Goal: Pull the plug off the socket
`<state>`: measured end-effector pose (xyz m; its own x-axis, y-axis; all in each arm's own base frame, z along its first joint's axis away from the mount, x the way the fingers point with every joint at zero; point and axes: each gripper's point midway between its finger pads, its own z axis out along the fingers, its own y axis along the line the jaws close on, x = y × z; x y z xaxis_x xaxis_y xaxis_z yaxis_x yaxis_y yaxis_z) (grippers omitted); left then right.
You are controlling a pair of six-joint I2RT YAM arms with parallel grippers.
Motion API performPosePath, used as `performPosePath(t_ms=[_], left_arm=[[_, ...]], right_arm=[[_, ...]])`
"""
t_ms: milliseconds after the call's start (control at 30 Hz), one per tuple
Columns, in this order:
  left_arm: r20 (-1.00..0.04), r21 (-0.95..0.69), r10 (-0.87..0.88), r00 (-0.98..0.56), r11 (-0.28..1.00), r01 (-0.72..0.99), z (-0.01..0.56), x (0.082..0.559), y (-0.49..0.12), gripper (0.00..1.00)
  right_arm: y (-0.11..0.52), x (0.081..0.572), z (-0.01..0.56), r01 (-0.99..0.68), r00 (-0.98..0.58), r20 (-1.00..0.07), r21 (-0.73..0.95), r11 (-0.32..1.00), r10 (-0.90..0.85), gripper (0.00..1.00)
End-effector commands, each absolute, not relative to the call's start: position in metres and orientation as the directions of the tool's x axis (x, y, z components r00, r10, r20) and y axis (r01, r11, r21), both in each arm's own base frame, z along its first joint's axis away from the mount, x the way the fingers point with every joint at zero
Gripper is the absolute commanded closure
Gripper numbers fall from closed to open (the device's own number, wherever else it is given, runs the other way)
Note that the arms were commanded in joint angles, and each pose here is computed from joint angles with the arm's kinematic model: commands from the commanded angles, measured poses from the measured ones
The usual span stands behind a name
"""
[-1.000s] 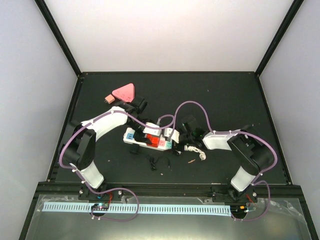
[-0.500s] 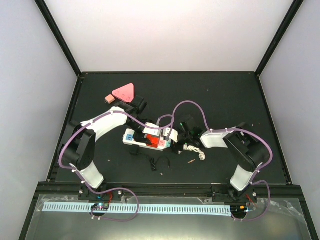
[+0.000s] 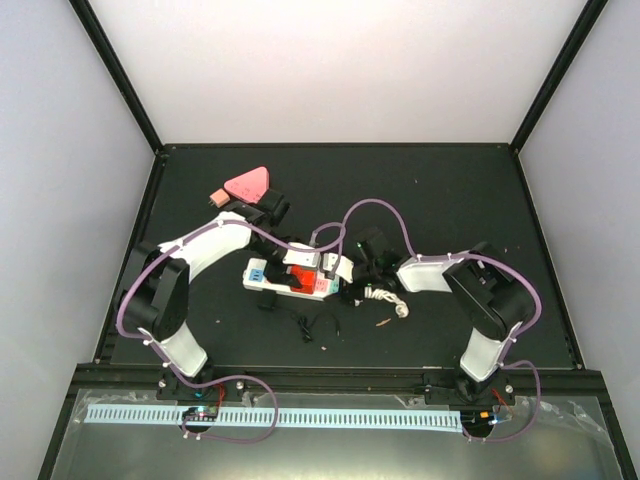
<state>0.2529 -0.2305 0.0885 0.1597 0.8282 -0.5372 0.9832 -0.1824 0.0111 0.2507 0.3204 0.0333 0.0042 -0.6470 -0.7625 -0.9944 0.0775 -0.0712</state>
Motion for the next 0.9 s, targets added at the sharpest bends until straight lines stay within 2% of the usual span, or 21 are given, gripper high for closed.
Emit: performPosePath(t_ms=[0, 167, 500, 733, 867], left_arm=[[-0.667, 0.015, 0.728, 0.161, -0.203, 0.979, 0.137, 0.243, -0.248, 0.72], [-0.653, 0.021, 0.739, 0.165, -0.199, 0.98, 0.138, 0.244, -0.242, 0.74], [-0.631, 0.058, 0.758, 0.163, -0.163, 0.985, 0.156, 0.251, -0.221, 0.76], [-0.633, 0.118, 0.766, 0.109, -0.044, 0.992, 0.189, 0.275, -0.189, 0.76], [-0.591, 0.199, 0.802, 0.087, 0.041, 0.979, 0.208, 0.295, -0.157, 0.76]], right_arm=[[0.318, 0.259, 0.021, -0.992, -0.006, -0.726, -0.083, 0.096, -0.688, 0.76], [0.319, 0.26, 0.019, -0.993, -0.018, -0.717, -0.072, 0.099, -0.696, 0.83], [0.318, 0.26, 0.018, -0.994, -0.02, -0.715, -0.064, 0.094, -0.699, 0.82], [0.318, 0.259, 0.018, -0.993, -0.02, -0.717, -0.064, 0.095, -0.697, 0.81], [0.319, 0.259, 0.019, -0.994, -0.018, -0.718, -0.065, 0.092, -0.696, 0.81]])
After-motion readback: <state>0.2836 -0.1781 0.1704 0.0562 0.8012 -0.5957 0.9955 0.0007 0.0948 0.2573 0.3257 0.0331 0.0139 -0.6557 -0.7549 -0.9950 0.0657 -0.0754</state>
